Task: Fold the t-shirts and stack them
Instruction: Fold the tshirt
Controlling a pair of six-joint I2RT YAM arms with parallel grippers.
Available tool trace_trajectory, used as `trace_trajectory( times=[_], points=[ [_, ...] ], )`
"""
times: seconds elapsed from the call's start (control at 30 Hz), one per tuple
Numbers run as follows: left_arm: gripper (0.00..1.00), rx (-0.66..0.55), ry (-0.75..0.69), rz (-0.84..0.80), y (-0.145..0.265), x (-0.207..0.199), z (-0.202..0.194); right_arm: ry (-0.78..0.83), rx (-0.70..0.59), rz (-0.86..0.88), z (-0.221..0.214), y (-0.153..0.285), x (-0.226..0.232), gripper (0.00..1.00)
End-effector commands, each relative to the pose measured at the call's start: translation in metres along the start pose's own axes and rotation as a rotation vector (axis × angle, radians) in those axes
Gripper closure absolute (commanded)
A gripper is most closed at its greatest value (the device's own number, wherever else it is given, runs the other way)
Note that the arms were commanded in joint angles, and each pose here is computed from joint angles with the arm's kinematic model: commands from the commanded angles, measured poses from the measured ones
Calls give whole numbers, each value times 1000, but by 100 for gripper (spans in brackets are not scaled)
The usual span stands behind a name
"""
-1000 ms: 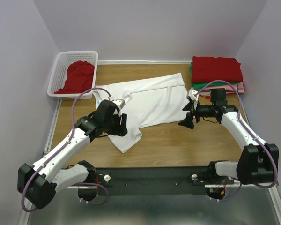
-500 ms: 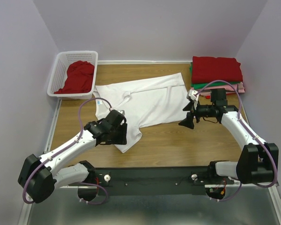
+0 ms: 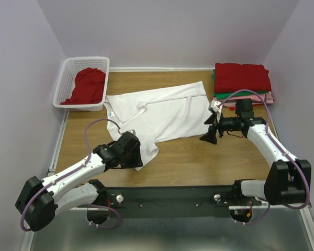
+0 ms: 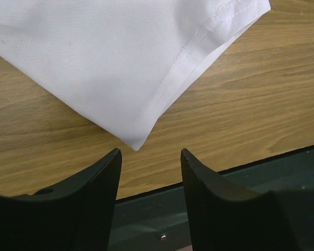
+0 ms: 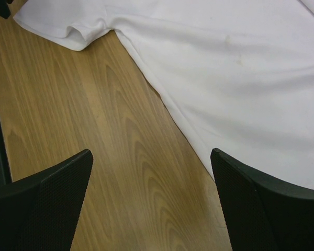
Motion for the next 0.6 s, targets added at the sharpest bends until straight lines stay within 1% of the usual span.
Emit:
trace_trajectory(
  times=[0.0,0.1,0.23,0.27,0.3,0.37,0.4,0.5,0.57],
  points=[
    [44,-52,99,-5,-7,-3,2,10,-2,-4,5,4,-3,0],
    [45,-62,129,21,-11,-2,2,9,-3,-1,5,4,-3,0],
    [45,-99,233,32,-8,-2,4,12,-3,-4,6,5,-3,0],
    [45,-111,253,13,-4,-3,5,14,-4,-5,6,5,-3,0],
    [48,-122,303,9,-3,-4,4,12,-4,-5,6,5,-3,0],
    [50,-143,351,-5,3,-4,5,12,-5,-3,7,5,-3,0],
    [54,-150,401,-5,4,-4,6,14,-6,-7,7,6,-3,0],
    [55,-136,440,20,2,-5,5,17,-7,-10,8,7,-3,0],
    [55,-111,435,79,-5,-3,3,19,-6,-10,8,7,-3,0]
  ],
)
Point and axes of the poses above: each gripper's point midway between its finger pads, its own y axis back along the fingers, its own x axis along the line the jaws close on, z = x × y, the point moved 8 cm from there along y, back along the fingers, and after that the axes turned 13 degrees about y, right-handed, at the moved point
